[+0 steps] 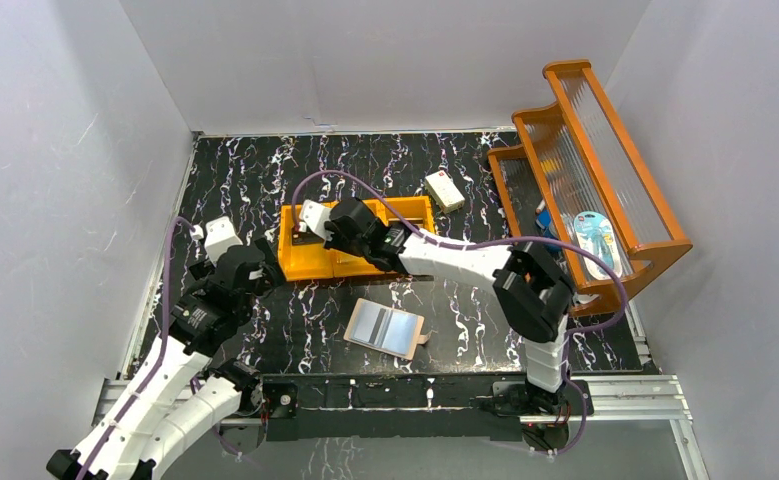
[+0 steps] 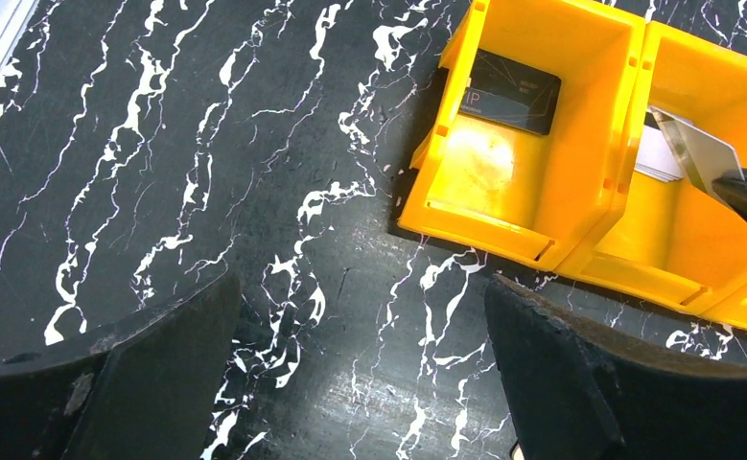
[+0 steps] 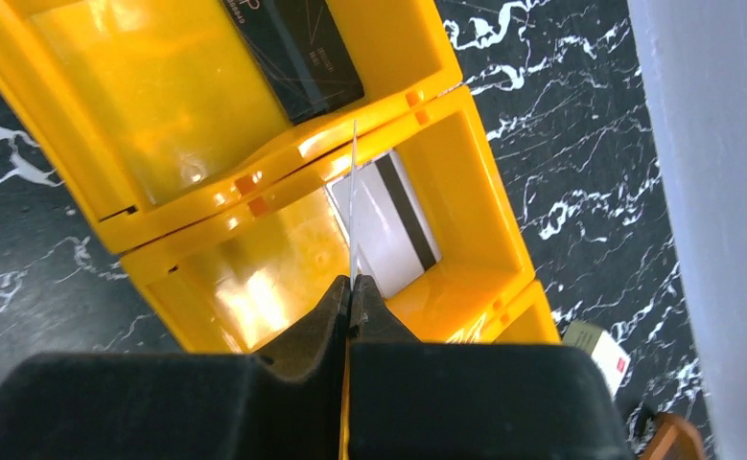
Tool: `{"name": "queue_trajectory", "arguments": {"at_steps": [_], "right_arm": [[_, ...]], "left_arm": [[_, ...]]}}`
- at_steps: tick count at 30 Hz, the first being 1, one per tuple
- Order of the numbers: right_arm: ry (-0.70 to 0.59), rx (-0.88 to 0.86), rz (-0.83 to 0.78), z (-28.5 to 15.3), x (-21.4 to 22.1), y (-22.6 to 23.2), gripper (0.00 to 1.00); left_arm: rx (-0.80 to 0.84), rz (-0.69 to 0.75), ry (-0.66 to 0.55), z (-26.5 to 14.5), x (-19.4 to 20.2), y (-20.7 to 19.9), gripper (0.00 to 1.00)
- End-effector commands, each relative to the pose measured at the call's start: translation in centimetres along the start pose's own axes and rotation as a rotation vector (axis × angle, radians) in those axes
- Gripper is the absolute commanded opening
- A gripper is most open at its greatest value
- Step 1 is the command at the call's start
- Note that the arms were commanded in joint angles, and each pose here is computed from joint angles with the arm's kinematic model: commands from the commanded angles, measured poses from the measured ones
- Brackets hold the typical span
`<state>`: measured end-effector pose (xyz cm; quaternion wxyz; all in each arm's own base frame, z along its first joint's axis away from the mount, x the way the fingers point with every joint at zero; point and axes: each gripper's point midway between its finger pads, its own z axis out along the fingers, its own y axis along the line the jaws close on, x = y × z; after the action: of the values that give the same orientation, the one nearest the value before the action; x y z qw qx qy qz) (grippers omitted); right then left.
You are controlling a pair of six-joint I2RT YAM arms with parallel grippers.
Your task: Take the credit cards out of the card holder
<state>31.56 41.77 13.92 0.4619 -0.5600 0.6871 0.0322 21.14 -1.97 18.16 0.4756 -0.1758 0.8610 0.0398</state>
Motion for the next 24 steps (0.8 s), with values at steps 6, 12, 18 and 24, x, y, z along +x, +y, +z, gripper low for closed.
{"name": "queue_trajectory", "arguments": {"at_steps": [6, 12, 18, 24], "right_arm": [[0.005, 0.08, -0.092, 1.3, -1.7, -3.4, 0.0], [-0.004, 0.112, -0.065, 0.9, -1.3, -4.9, 0.0], [0.055, 0.1, -0.092, 2.1, 0.6, -4.9, 0.0], [0.095, 0.111, -0.093, 3.4, 1.8, -5.3, 0.0]], "left_arm": [[-0.034, -0.04, -0.056, -0.8, -1.4, 1.1, 0.98], [-0.037, -0.043, -0.057, -0.8, -1.4, 1.2, 0.98], [-0.042, -0.039, -0.054, -0.7, -1.4, 1.2, 0.98], [-0.082, -0.071, -0.083, -1.2, -1.8, 2.3, 0.98]]}}
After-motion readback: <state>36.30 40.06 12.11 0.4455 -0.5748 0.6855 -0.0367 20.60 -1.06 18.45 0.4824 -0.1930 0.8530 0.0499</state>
